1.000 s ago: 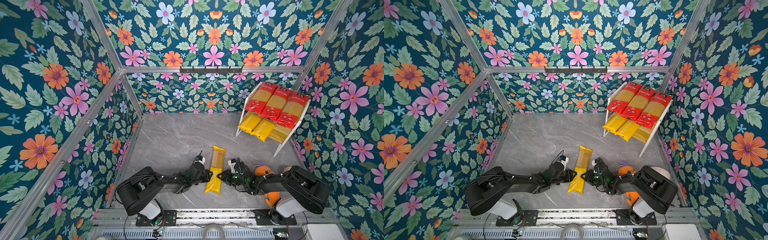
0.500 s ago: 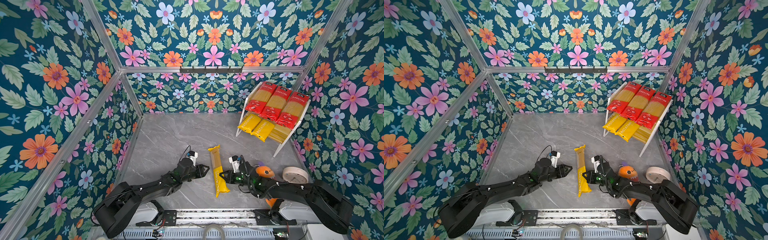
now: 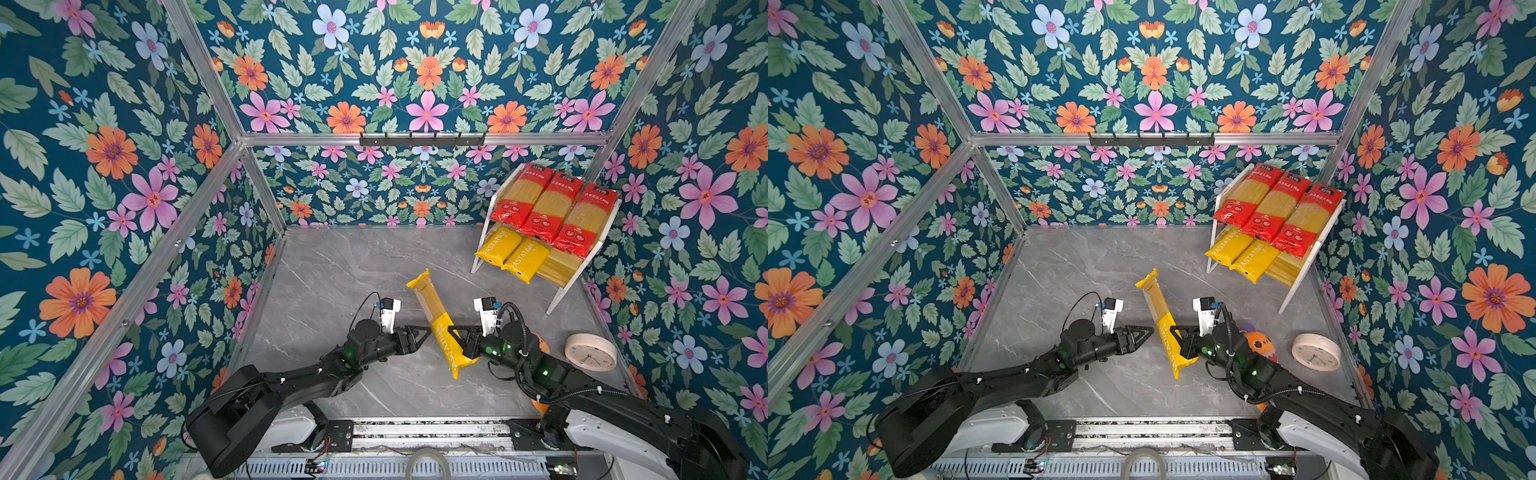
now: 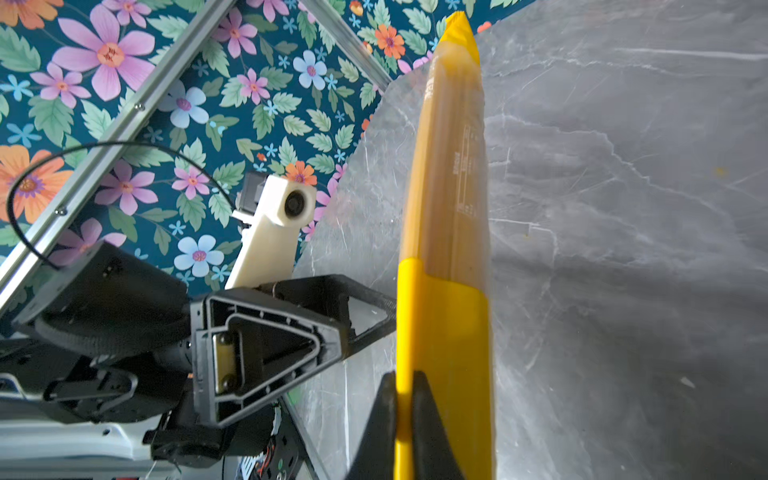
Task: Place and organize the pasta boxes and bags onto the shelf
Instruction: 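Lift the spaghetti pack upright with both grippers, tilting its top toward the shelf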
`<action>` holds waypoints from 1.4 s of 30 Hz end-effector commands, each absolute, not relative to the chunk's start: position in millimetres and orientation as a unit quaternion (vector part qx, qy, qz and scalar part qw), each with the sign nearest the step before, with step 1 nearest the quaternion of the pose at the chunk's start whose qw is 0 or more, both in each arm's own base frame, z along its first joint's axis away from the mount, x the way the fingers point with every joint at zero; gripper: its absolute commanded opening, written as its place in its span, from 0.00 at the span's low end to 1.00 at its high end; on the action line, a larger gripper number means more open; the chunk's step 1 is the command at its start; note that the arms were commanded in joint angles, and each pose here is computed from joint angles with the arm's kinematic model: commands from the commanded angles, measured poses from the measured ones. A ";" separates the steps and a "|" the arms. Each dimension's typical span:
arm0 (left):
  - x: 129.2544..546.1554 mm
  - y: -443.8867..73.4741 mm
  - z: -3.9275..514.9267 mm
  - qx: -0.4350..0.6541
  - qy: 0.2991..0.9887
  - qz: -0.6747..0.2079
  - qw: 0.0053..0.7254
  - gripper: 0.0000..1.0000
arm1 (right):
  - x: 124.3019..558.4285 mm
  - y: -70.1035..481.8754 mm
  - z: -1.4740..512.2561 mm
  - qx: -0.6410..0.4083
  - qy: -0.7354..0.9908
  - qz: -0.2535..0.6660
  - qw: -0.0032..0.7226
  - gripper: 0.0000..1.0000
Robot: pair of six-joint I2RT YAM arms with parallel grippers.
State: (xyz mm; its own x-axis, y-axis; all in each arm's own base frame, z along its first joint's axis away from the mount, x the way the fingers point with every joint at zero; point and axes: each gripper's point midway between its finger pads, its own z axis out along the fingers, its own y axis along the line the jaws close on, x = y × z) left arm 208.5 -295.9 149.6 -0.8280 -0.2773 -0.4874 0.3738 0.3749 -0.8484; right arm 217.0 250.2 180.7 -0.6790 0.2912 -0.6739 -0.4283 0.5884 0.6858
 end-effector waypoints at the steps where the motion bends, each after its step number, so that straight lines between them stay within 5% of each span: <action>1: 208.5 -296.3 178.7 0.020 0.733 -0.602 0.315 0.76 | 232.4 245.4 213.2 0.017 0.761 0.481 0.434 0.00; 26: 204.0 -332.1 216.8 -0.085 0.629 -0.711 0.302 0.88 | 276.2 261.1 269.6 0.216 0.669 0.543 0.459 0.00; 32: 205.2 -335.5 225.7 -0.088 0.614 -0.723 0.306 0.78 | 272.4 262.1 258.6 0.242 0.660 0.558 0.441 0.00; 42: 208.9 -332.9 222.6 -0.098 0.617 -0.716 0.312 0.47 | 262.8 260.3 244.6 0.243 0.673 0.559 0.419 0.00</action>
State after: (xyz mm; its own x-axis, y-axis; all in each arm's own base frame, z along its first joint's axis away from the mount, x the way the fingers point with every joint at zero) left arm 210.1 -337.1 198.7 -0.8075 -0.5412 -0.2346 0.2649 0.0225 -0.9640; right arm 264.3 259.2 222.3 -0.5374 0.7686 -0.3471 -0.0977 0.3521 0.9309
